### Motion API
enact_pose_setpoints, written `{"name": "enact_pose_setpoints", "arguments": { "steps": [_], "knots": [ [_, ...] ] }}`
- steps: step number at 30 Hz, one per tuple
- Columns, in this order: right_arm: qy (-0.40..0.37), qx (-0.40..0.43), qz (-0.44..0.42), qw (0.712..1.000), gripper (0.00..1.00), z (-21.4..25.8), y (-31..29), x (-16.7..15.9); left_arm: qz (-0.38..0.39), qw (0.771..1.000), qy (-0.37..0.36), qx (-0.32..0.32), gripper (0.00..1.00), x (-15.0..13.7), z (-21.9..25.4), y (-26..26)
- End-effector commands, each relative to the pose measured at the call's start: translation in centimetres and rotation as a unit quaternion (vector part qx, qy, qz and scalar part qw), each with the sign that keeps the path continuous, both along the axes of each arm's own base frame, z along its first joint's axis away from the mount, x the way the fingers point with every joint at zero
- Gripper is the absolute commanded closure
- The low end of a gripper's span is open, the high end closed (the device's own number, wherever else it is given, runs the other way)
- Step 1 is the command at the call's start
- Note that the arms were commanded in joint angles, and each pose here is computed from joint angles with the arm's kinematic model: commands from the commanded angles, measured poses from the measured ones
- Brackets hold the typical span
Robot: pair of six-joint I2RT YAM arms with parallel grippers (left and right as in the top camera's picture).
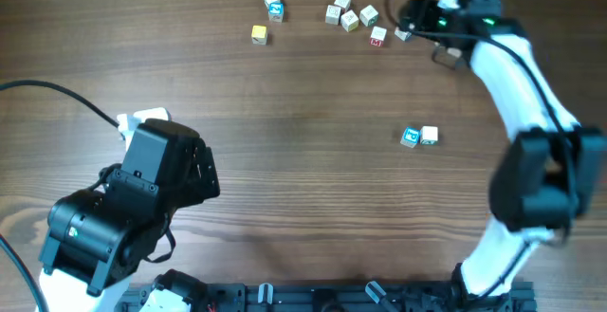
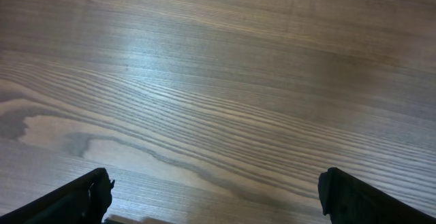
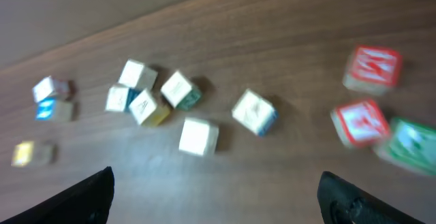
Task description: Form a horizontal line
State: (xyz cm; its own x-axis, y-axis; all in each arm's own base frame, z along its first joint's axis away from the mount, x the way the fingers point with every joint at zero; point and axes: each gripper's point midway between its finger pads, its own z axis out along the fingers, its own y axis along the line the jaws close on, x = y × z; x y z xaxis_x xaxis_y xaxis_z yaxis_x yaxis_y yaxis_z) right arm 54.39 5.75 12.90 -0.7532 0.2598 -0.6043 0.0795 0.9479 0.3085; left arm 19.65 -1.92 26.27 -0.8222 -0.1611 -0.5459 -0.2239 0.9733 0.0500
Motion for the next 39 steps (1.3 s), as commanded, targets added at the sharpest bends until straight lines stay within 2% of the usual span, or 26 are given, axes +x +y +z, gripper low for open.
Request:
{"name": "enact_pose_setpoints", "arguments": {
  "steps": [1,6,13,15,20,24,27,29,32,35,38,39],
  "knots": [
    [0.005,-0.027,-0.032,0.999,0.04,-3.2,-0.1,3.3,0.010,1.000,-0.001,0.002,0.00,0.0,-0.1,0.3],
    [0.021,0.010,-0.078,0.997,0.08,-8.7,0.2,5.2,0.010,1.000,-0.001,0.002,0.00,0.0,-0.1,0.3],
    [0.041,-0.012,-0.136,0.990,0.24,-12.1,-1.4,5.1,0.010,1.000,-0.001,0.002,0.00,0.0,-0.1,0.3],
    [0.035,-0.012,-0.137,0.990,0.30,-12.0,-1.4,5.3,0.010,1.000,-0.001,0.002,0.00,0.0,-0.1,0.3],
    [0.051,-0.011,-0.129,0.990,0.59,-12.5,-1.1,4.7,0.010,1.000,-0.001,0.002,0.00,0.0,-0.1,0.3],
    [0.057,-0.012,-0.077,0.995,0.70,-11.3,-0.1,4.1,0.010,1.000,-0.002,0.002,0.00,0.0,-0.1,0.3],
    [0.035,-0.031,-0.051,0.998,0.74,-7.1,-0.2,3.8,0.010,1.000,-0.002,0.002,0.00,0.0,-0.1,0.3],
    [0.018,-0.049,-0.030,0.998,0.74,-2.8,-0.4,2.8,0.010,1.000,-0.001,0.002,0.00,0.0,-0.1,0.3],
    [0.032,-0.063,-0.042,0.997,0.75,3.7,-2.7,-1.6,0.010,1.000,-0.001,0.002,0.00,0.0,-0.1,0.3],
    [0.059,-0.067,-0.061,0.994,0.76,7.9,-5.4,-6.4,0.010,1.000,-0.001,0.002,0.00,0.0,-0.1,0.3],
    [0.134,-0.084,-0.067,0.985,0.77,8.0,-7.6,-11.6,0.010,1.000,-0.001,0.002,0.00,0.0,-0.1,0.3],
    [0.183,-0.090,-0.073,0.976,0.80,6.9,-8.6,-13.9,0.010,1.000,-0.002,0.002,0.00,0.0,-0.1,0.3]
  ]
}}
